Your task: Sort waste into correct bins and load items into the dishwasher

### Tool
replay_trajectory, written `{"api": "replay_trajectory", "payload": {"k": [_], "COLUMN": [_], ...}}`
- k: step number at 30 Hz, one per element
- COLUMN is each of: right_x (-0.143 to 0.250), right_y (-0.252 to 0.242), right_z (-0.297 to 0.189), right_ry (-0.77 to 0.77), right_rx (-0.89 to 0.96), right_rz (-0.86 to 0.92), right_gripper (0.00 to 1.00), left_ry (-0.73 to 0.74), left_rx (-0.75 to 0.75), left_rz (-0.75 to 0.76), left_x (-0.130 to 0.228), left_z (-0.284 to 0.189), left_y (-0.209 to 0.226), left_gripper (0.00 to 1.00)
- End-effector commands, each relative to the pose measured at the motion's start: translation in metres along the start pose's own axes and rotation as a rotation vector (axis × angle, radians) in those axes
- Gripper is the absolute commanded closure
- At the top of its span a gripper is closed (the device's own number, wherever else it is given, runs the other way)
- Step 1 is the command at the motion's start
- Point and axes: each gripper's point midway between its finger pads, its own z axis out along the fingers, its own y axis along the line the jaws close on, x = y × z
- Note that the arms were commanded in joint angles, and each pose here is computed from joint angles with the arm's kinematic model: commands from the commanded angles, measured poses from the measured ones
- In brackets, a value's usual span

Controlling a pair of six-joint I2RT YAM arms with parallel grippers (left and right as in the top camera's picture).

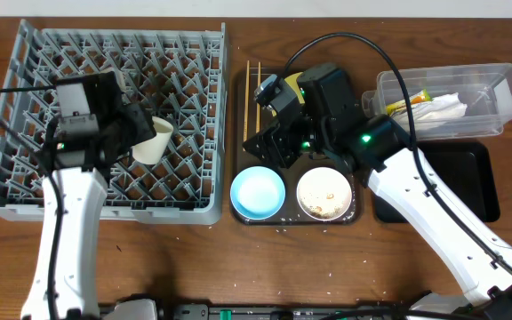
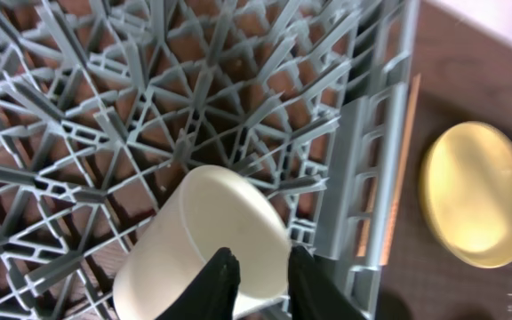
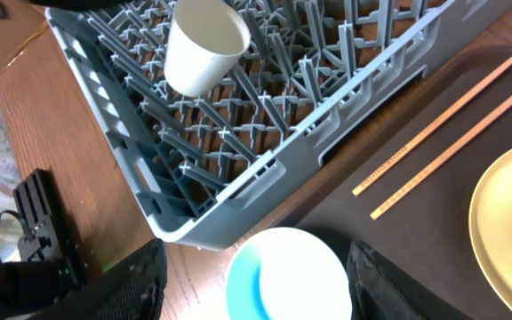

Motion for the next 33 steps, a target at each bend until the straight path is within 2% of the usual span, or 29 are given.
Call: {"api": "replay_trajectory", "payload": {"k": [1, 5, 6, 9, 14, 18, 21, 22, 24, 25, 30, 33], "right_x": [0.004, 0.007, 0.007, 0.008, 0.006, -0.004, -0.008, -0.012, -0.017, -0.023, -0.025, -0.023], "right_y": [0.006, 0.008, 0.008, 0.007, 0.008, 0.021, 0.031, 0.037, 0.044, 0.049, 0.058, 0.051], "right_z": [0.005, 0.006, 0.005, 0.005, 0.006, 0.016, 0.034, 0.046, 0.06, 0.075, 0.127, 0.153], "right_ry": [0.02, 0.032, 0.032, 0.037, 0.028, -0.005, -0.019, -0.031, -0.057, -0.083, -0.129, -0.151], "right_rx": [-0.012, -0.014, -0.014, -0.014, -0.015, -0.056, -0.084, -0.1, -0.121, -0.141, -0.186, -0.174], "right_rz": [0.005, 0.007, 0.007, 0.009, 0.005, -0.035, -0.017, -0.01, -0.026, -0.053, -0.101, -0.114], "right_gripper": [0.37, 0.37, 0.38, 0.37, 0.36, 0.34, 0.32, 0.29, 0.28, 0.27, 0.28, 0.3], "left_ry": [0.033, 0.057, 0.098, 0.206, 0.259, 0.204, 0.14, 0.101, 0.059, 0.018, -0.073, -0.081], "left_rx": [-0.032, -0.038, -0.049, -0.088, -0.121, -0.047, -0.026, -0.016, -0.004, 0.006, 0.032, 0.015], "left_rz": [0.006, 0.0, -0.009, -0.033, -0.052, -0.044, -0.032, -0.023, -0.013, -0.018, -0.012, -0.012], "left_x": [0.003, 0.009, 0.019, 0.046, 0.061, 0.054, 0.046, 0.043, 0.04, 0.037, 0.035, 0.042], "left_z": [0.01, 0.009, 0.008, 0.003, -0.008, -0.023, -0.04, -0.053, -0.065, -0.077, -0.107, -0.118], "left_y": [0.008, 0.009, 0.012, 0.02, 0.025, 0.009, 0.002, -0.001, -0.005, -0.009, -0.016, -0.013], "left_gripper": [0.8, 0.81, 0.85, 0.87, 0.87, 0.83, 0.71, 0.59, 0.57, 0.52, 0.48, 0.47]}}
